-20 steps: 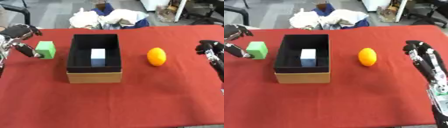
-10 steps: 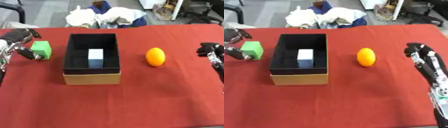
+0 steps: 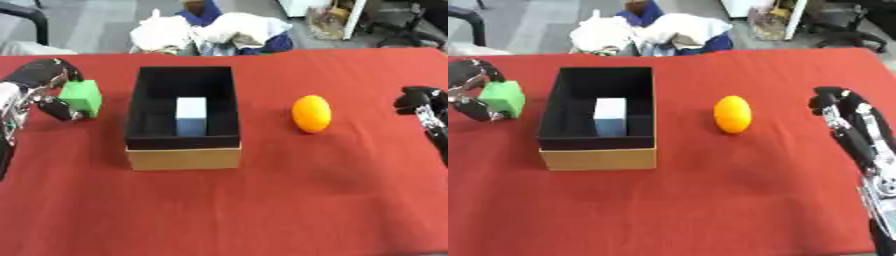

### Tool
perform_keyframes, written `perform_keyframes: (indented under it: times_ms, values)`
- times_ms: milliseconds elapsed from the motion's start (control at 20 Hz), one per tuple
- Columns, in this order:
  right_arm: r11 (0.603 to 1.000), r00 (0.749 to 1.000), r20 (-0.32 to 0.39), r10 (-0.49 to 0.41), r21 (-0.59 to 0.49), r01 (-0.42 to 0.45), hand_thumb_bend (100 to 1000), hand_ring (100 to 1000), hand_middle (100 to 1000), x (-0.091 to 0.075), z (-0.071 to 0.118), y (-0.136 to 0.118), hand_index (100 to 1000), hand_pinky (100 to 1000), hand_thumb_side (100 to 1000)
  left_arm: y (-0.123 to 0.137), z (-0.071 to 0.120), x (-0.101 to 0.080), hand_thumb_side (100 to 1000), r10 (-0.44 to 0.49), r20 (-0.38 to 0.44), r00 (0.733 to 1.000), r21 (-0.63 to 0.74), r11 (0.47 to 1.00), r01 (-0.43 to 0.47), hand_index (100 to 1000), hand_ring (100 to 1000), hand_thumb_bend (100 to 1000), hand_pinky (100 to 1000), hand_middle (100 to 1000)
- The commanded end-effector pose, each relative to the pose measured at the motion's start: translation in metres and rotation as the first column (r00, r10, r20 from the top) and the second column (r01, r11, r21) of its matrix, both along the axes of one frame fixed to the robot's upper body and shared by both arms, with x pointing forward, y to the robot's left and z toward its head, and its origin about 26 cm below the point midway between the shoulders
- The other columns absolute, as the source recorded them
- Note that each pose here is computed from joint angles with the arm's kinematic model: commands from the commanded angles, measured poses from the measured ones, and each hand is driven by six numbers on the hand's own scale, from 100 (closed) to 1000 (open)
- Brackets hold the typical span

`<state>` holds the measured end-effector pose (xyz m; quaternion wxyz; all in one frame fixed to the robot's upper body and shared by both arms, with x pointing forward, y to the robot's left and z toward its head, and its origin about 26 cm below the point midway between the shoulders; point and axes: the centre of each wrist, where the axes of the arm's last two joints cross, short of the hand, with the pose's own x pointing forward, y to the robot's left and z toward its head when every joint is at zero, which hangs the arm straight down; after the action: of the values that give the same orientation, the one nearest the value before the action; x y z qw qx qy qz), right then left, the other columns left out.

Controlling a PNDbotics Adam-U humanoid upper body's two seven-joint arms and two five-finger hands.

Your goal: Pick up objects on the table and place them in the box.

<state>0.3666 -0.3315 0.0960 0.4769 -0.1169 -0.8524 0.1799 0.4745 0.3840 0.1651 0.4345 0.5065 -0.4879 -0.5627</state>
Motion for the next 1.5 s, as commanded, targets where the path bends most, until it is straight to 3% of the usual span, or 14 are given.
perform_keyframes:
  times_ms: [50, 400, 700, 1150, 1200, 1250, 1500]
  values:
    - [1.0, 1.0, 0.026, -0.002, -0.011, 0.002, 100, 685, 604, 0.001, 0.01, -0.005, 763, 679, 712, 0.0, 0.025, 0.001, 144, -0.025, 0.07, 0.997, -0.003, 1.0, 0.025, 659, 571, 476, 614, 560]
    - [1.0, 1.0, 0.015, -0.006, -0.01, 0.006, 100, 685, 605, -0.001, 0.007, -0.007, 763, 679, 703, -0.033, 0.075, 0.002, 110, -0.199, 0.166, 0.966, -0.024, 0.978, 0.206, 652, 563, 459, 615, 550]
    - [1.0, 1.0, 0.005, -0.001, -0.01, 0.001, 100, 685, 605, -0.002, 0.004, -0.006, 763, 679, 706, -0.081, 0.098, 0.001, 132, -0.396, 0.172, 0.902, -0.031, 0.913, 0.407, 652, 562, 430, 618, 550]
    - [1.0, 1.0, 0.003, 0.005, -0.01, -0.005, 100, 684, 604, -0.001, 0.004, -0.004, 763, 679, 708, -0.14, 0.091, -0.003, 203, -0.629, 0.063, 0.775, -0.008, 0.776, 0.631, 673, 583, 437, 631, 574]
    - [1.0, 1.0, 0.003, 0.006, -0.011, -0.006, 100, 684, 604, -0.001, 0.004, -0.004, 763, 679, 708, -0.144, 0.088, -0.003, 211, -0.643, 0.041, 0.765, -0.006, 0.765, 0.643, 680, 585, 479, 632, 578]
    - [1.0, 1.0, 0.003, 0.006, -0.011, -0.006, 100, 684, 604, -0.001, 0.004, -0.004, 763, 679, 709, -0.147, 0.084, -0.003, 235, -0.653, 0.015, 0.758, -0.006, 0.758, 0.653, 683, 587, 431, 633, 580]
    - [1.0, 1.0, 0.003, 0.006, -0.01, -0.006, 100, 685, 604, -0.001, 0.004, -0.004, 763, 679, 710, -0.153, 0.064, 0.0, 344, -0.672, -0.079, 0.737, -0.031, 0.74, 0.672, 697, 598, 382, 639, 594]
